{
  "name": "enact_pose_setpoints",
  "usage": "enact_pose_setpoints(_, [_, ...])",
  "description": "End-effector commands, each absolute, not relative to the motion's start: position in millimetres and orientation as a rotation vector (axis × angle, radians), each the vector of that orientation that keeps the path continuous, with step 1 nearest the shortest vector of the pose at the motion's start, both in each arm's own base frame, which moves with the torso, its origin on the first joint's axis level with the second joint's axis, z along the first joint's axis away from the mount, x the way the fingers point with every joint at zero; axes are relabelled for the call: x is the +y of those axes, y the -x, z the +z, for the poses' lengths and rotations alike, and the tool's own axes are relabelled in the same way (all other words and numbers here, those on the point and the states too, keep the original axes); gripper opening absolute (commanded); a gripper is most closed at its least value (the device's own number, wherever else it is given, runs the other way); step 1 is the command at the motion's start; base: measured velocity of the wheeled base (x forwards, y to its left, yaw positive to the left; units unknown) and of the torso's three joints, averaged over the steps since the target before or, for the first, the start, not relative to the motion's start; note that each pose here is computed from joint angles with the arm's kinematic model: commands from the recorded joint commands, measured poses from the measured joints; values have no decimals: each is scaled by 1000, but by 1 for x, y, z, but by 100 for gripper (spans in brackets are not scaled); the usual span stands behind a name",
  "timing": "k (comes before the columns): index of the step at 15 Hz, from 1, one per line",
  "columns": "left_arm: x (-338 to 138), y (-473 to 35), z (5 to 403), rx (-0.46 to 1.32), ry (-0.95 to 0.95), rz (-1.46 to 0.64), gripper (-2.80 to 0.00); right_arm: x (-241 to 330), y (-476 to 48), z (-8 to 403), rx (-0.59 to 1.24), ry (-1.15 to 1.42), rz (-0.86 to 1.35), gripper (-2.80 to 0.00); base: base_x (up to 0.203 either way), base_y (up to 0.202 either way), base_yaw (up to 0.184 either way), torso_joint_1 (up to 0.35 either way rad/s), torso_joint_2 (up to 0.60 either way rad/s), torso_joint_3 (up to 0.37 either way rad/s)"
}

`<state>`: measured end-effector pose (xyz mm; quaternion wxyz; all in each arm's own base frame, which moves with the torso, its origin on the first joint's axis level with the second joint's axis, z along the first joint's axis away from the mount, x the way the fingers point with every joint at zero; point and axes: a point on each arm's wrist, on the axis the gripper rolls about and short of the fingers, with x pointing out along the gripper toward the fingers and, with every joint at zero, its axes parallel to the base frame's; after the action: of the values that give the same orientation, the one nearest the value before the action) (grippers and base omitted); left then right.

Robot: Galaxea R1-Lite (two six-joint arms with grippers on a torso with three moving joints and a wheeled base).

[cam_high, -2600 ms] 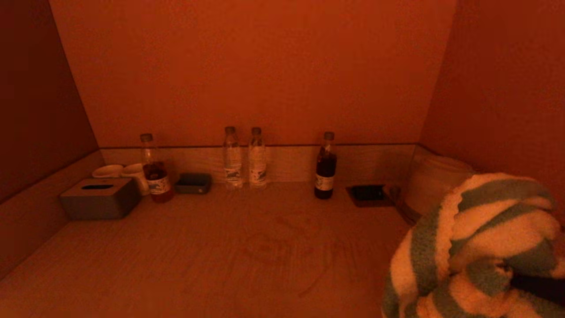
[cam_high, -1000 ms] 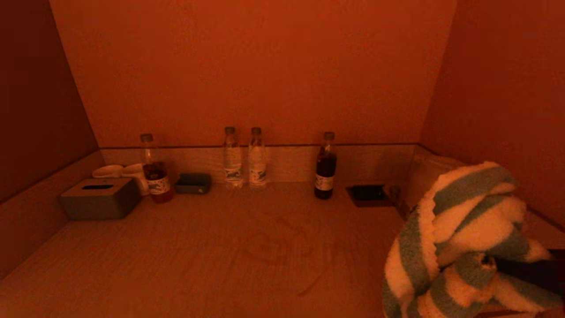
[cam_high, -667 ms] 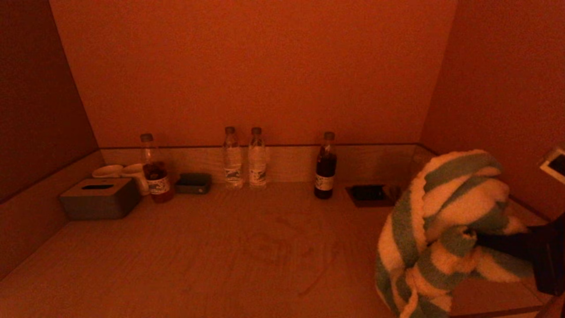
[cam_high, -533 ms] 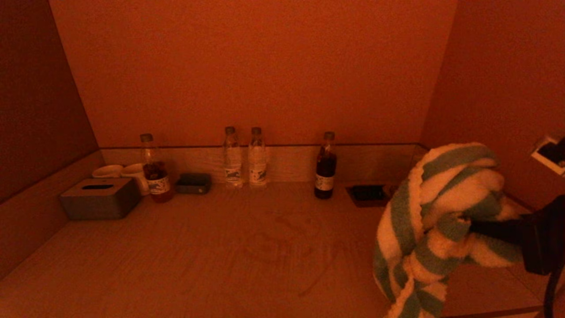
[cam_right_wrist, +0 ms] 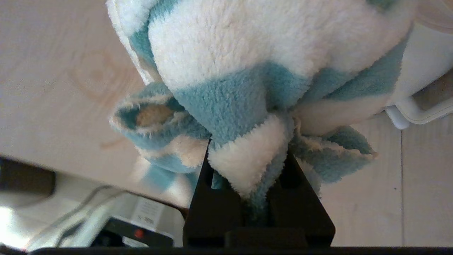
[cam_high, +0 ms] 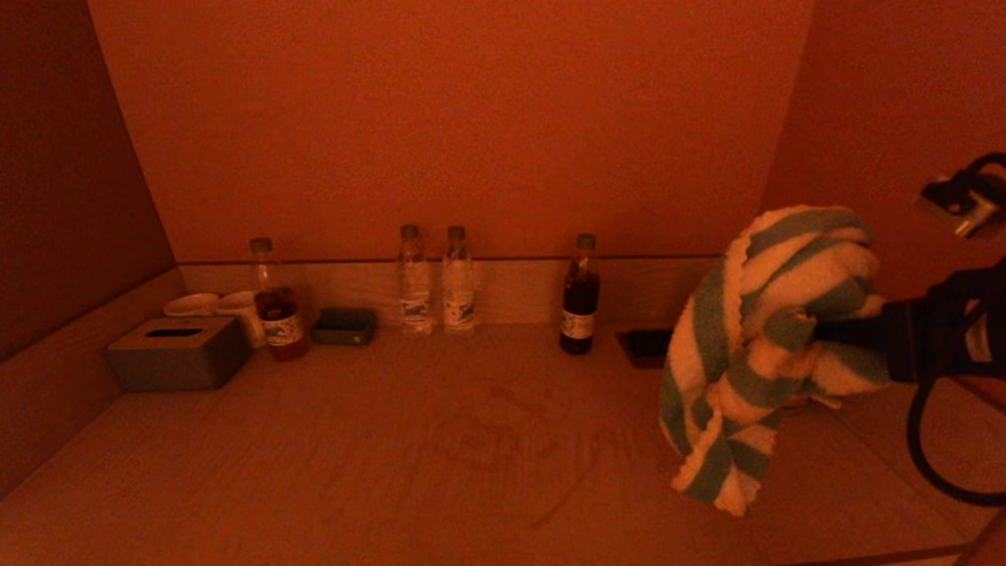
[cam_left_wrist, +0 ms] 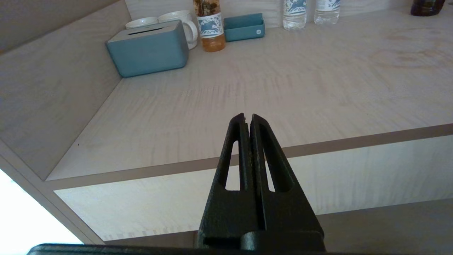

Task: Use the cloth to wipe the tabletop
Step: Sweep the stains on the table

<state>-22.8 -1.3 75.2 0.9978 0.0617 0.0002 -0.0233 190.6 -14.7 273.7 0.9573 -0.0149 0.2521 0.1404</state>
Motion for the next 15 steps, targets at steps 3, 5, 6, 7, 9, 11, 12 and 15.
enact_pose_setpoints(3, [-1, 23, 75, 0, -124, -46, -280, -20, -222, 271, 547, -42, 263, -280, 0, 0, 0, 0, 0, 0])
enact_pose_setpoints(5, [-1, 23, 75, 0, -124, -46, -280, -21, -227, 274, 542, -52, 257, -280, 0, 0, 0, 0, 0, 0])
enact_pose_setpoints(6, [-1, 23, 75, 0, -124, -46, -280, -21, -232, 275, 541, -63, 250, -280, 0, 0, 0, 0, 0, 0])
enact_pose_setpoints(7, [-1, 23, 75, 0, -124, -46, -280, -22, -236, 276, 540, -72, 243, -280, 0, 0, 0, 0, 0, 0])
enact_pose_setpoints(9, [-1, 23, 75, 0, -124, -45, -280, -22, -237, 276, 540, -73, 241, -280, 0, 0, 0, 0, 0, 0])
enact_pose_setpoints(11, [-1, 23, 75, 0, -124, -46, -280, -24, -249, 270, 568, -88, 226, -280, 0, 0, 0, 0, 0, 0])
enact_pose_setpoints(12, [-1, 23, 75, 0, -124, -48, -280, -24, -254, 267, 583, -96, 224, -280, 0, 0, 0, 0, 0, 0])
enact_pose_setpoints(15, [-1, 23, 75, 0, -124, -46, -280, -28, -263, 260, 607, -113, 213, -280, 0, 0, 0, 0, 0, 0])
